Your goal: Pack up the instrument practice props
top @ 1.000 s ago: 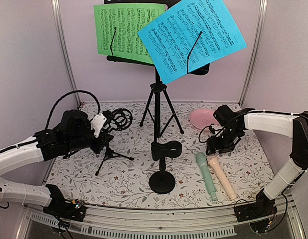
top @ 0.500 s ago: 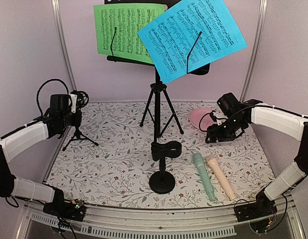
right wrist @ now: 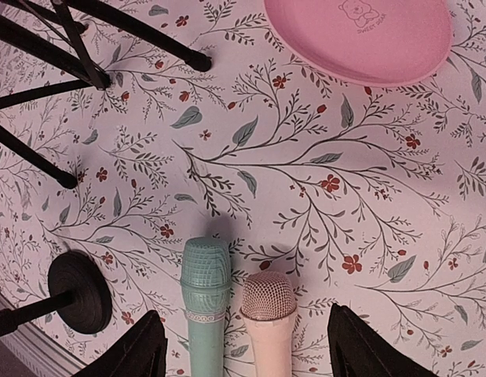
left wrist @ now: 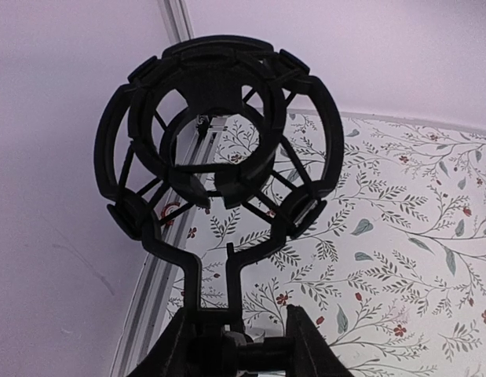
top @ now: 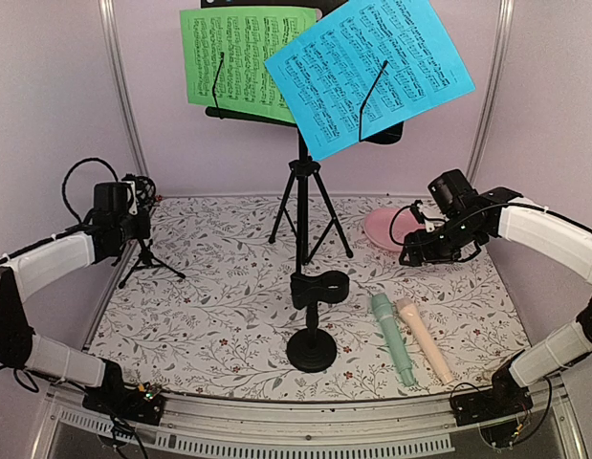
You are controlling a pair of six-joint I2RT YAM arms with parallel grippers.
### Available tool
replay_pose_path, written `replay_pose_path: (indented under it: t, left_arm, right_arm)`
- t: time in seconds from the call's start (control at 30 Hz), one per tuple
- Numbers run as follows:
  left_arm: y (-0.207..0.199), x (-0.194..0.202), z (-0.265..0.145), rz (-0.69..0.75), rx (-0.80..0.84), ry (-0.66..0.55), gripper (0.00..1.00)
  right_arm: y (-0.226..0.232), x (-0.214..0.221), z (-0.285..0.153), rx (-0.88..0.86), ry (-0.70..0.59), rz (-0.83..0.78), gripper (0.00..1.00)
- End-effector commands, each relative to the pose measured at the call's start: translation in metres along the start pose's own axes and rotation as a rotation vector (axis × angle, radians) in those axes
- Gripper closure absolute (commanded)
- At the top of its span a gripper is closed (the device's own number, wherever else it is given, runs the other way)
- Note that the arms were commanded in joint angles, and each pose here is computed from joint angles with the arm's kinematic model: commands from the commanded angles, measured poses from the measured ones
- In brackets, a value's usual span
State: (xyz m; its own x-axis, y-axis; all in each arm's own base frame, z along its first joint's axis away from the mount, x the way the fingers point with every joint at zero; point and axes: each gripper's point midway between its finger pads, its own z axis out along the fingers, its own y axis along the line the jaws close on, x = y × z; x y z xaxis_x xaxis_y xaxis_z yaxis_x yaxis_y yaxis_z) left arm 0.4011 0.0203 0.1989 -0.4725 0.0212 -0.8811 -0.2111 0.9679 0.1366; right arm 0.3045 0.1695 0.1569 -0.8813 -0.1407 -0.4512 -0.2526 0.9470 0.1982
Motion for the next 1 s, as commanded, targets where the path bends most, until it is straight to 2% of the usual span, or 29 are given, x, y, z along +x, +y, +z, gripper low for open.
replay_pose_path:
  t: [0.0, 0.2, 0.3, 0.33, 0.6, 0.73, 0.83, 0.97]
  left_arm:
    - [0.009, 0.006, -0.009, -0.041, -0.020, -0.010, 0.60]
    - [0.014, 0.008, -0.020, -0.049, -0.028, 0.001, 0.29]
    - [0.015, 0.006, -0.028, -0.057, -0.017, 0.008, 0.05]
    - [0.014, 0.005, -0.032, -0.059, -0.008, 0.010, 0.01]
    - [0.007, -0.013, -0.083, -0.102, 0.124, 0.033, 0.01]
    - [-0.006, -0.022, -0.117, -0.097, 0.249, 0.056, 0.03]
    - [-0.038, -0.033, -0.147, -0.062, 0.435, 0.019, 0.05]
    - [-0.105, -0.030, -0.195, 0.068, 0.733, -0.054, 0.07]
  right_arm:
    - [-0.004, -0.005, -0.006, 0.017, -0.027, -0.006, 0.27]
    - [-0.001, -0.016, -0.012, 0.013, -0.051, -0.021, 0.27]
    - [0.000, -0.018, -0.015, 0.012, -0.059, -0.026, 0.27]
    - [0.000, -0.018, -0.016, 0.013, -0.059, -0.027, 0.27]
    - [-0.001, -0.016, -0.021, 0.020, -0.061, -0.033, 0.27]
    - [0.003, -0.026, -0.031, 0.008, -0.098, -0.031, 0.27]
    - [0.005, -0.031, -0.036, -0.002, -0.117, -0.031, 0.27]
    - [0.012, -0.040, -0.041, -0.034, -0.155, -0.036, 0.26]
